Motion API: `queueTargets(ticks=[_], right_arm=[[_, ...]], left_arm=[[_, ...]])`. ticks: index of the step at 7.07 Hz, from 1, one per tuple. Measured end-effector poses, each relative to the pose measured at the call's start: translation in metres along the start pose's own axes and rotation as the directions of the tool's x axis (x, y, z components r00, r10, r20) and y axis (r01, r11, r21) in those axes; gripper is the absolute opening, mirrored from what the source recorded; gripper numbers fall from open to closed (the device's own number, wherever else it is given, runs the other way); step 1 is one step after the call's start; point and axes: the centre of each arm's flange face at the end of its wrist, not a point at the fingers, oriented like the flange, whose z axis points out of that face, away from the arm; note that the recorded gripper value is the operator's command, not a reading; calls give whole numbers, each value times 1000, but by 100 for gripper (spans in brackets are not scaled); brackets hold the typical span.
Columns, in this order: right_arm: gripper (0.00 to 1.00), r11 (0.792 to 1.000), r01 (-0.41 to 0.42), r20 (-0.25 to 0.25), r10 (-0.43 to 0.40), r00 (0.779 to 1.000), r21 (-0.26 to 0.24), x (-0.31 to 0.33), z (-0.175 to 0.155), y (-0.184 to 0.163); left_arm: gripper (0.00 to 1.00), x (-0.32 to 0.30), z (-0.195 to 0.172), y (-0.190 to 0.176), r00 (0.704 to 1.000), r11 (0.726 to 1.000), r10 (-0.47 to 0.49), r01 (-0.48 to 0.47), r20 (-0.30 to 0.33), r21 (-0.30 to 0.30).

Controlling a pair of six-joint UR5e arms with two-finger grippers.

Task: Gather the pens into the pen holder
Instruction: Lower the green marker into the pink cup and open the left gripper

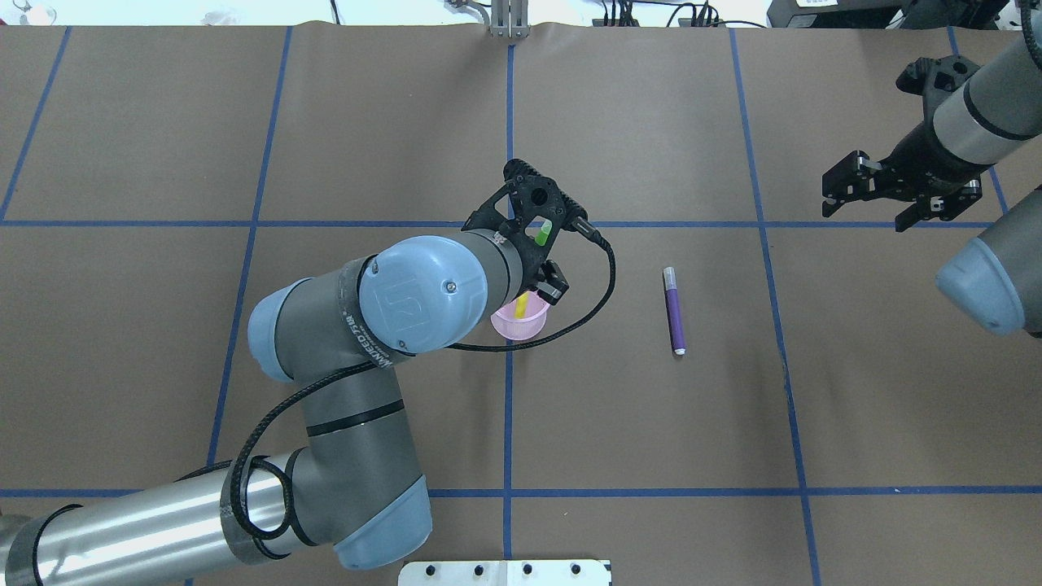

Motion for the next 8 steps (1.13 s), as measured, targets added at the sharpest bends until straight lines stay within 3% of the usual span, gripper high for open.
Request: queueTargets(ticks=[1, 2, 3, 5, 8], right_arm=[[100, 1000, -1, -1, 1, 1000, -1, 0, 0, 0], [100, 1000, -1, -1, 1, 1000, -1, 0, 1, -1], [100, 1000, -1, -1, 1, 1000, -1, -1, 1, -1], [100, 1000, 1, 4, -1, 1000, -9, -5, 3, -2], [100, 997, 57, 60, -54, 997, -48, -39, 23, 10]], left_arm=[[25, 1, 4, 3, 1000, 1000, 4, -4, 4, -4], [40, 4, 7, 7, 1000, 1000, 7, -7, 3, -9], [89, 10, 8, 11, 1000, 1000, 12, -12, 0, -14], [99, 15, 9, 14, 1000, 1000, 9, -9, 11, -12], [99, -24, -15, -7, 999, 999, -34, 34, 42, 15]])
